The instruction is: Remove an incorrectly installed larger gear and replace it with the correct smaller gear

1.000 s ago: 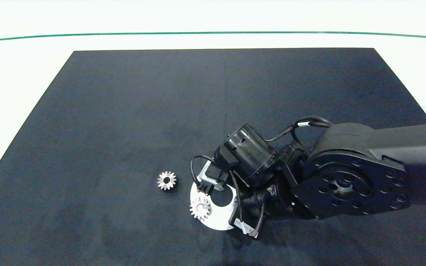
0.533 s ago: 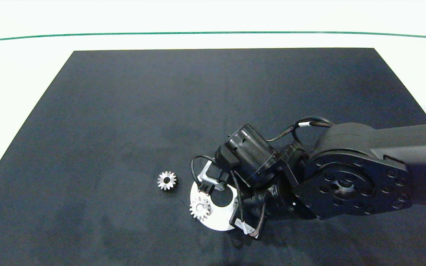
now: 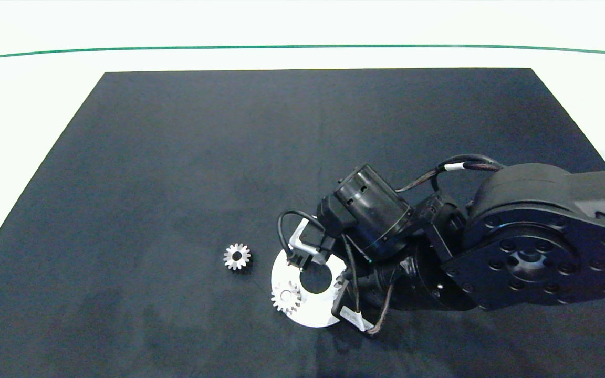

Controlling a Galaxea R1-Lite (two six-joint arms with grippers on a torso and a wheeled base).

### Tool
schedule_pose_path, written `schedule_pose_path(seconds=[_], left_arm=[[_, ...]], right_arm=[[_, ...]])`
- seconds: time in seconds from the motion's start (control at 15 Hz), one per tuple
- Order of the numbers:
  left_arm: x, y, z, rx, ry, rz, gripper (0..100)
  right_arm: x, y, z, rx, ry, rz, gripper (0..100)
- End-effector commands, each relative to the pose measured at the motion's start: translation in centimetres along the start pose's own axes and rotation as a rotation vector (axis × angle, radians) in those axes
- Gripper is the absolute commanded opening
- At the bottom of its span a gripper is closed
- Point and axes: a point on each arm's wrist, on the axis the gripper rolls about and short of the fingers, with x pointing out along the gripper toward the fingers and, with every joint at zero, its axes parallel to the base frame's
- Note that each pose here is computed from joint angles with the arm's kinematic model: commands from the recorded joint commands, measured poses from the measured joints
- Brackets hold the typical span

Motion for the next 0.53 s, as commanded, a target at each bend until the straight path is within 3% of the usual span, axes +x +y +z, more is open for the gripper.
schedule_pose_path(seconds=[0.07,0.33,0.53], left_arm=[[0.0,0.0,-0.1,0.001,0.005,0.0,100],[0.0,0.0,-0.1,0.001,0.005,0.0,100],[0.0,0.0,-0.1,0.001,0.005,0.0,100]], right_arm=[[-2.7,-0.8,-0.8,0.017,-0.047,-0.017,43],[-4.0,-3.1,-2.7,0.095,-0.04,-0.059,43],[-3.7,-4.1,-4.6,0.136,0.01,-0.069,43]])
